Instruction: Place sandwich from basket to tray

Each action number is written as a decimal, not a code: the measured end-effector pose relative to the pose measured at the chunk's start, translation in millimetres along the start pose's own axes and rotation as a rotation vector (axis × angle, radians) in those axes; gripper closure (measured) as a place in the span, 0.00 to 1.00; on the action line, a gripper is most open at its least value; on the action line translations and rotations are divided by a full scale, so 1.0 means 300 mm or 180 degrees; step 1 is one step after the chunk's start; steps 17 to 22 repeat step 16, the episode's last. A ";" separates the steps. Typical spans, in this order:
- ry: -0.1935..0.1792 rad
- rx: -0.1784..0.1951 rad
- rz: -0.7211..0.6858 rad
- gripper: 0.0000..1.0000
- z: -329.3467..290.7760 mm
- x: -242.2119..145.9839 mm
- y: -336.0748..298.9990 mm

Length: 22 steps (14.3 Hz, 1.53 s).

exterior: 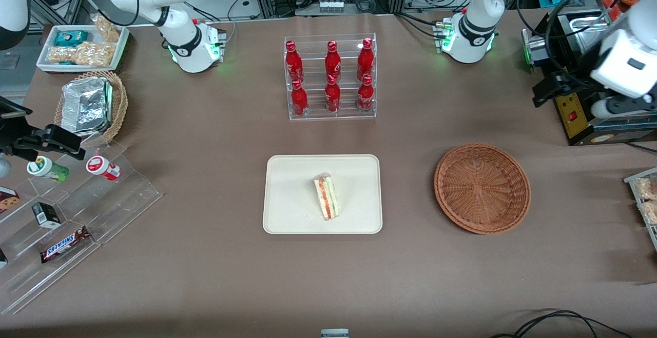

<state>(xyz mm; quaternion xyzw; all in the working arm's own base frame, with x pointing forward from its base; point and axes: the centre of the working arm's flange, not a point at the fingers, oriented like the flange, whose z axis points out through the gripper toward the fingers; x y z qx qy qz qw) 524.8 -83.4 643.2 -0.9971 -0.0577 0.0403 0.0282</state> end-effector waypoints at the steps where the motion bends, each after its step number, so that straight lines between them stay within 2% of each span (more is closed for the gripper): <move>1: 0.0028 0.0058 0.0074 0.00 -0.005 -0.012 0.039; 7: 0.0070 0.0091 0.0472 0.00 -0.023 -0.024 0.068; 22: 0.0070 0.0086 0.0412 0.00 -0.024 -0.009 0.020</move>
